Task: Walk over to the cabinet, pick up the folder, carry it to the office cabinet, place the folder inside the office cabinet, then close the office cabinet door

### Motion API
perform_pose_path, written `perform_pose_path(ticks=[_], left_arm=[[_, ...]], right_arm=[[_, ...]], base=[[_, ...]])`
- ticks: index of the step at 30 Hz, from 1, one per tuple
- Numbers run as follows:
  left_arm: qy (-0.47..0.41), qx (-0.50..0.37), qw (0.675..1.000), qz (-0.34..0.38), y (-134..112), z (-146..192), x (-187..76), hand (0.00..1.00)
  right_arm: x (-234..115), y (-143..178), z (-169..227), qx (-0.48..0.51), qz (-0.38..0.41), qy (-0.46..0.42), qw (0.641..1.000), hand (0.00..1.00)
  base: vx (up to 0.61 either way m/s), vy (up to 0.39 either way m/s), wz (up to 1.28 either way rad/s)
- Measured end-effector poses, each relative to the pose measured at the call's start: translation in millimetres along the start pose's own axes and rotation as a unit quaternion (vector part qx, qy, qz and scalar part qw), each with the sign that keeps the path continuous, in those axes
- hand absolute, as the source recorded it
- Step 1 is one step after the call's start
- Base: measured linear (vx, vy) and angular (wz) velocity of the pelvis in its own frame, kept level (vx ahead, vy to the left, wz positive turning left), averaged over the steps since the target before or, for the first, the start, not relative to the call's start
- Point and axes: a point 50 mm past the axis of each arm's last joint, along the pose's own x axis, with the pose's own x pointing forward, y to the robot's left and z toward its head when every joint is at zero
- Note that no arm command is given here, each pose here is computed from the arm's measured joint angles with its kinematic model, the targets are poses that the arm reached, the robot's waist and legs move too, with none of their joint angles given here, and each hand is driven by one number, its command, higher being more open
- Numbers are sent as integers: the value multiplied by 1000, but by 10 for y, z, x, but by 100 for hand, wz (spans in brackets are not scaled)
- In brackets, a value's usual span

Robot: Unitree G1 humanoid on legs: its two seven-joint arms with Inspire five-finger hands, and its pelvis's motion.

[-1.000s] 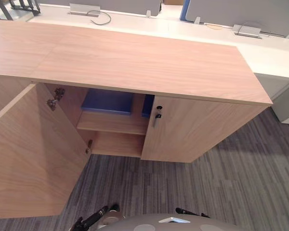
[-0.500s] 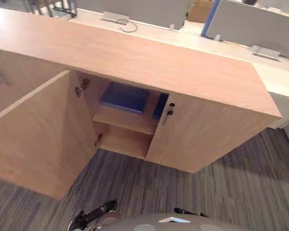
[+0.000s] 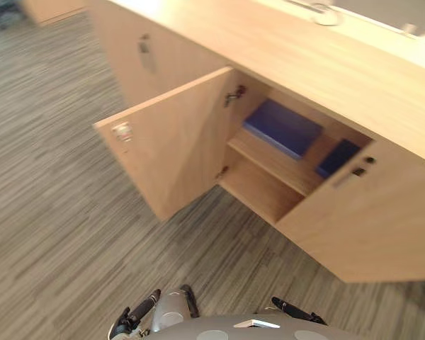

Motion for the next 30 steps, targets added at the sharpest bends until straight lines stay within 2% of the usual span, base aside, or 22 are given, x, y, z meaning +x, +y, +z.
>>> perform_pose_path(ticks=[3, 8, 15, 27, 30], left_arm=[[37, -19, 999, 3, -29, -272, -66, 100], [46, -6, 999, 5, 19, -329, -87, 100], [54, -6, 998, 9, 84, -396, -117, 100], [51, -8, 999, 8, 83, -377, -112, 100], [27, -11, 1000, -6, -3, -226, -73, 100]], right_arm=[[21, -95, 181, -1, -12, -27, 1000, 100], [22, -77, 188, 8, -4, -27, 1000, 100], [28, -55, 236, 0, -2, -32, 999, 100], [31, -26, 240, -5, 1, -30, 1000, 100], [30, -42, 230, -2, 0, -29, 1000, 100]], base=[[22, 115, 60], [-36, 152, 50], [-70, -37, 10], [-64, -4, -4], [-4, -5, -13]])
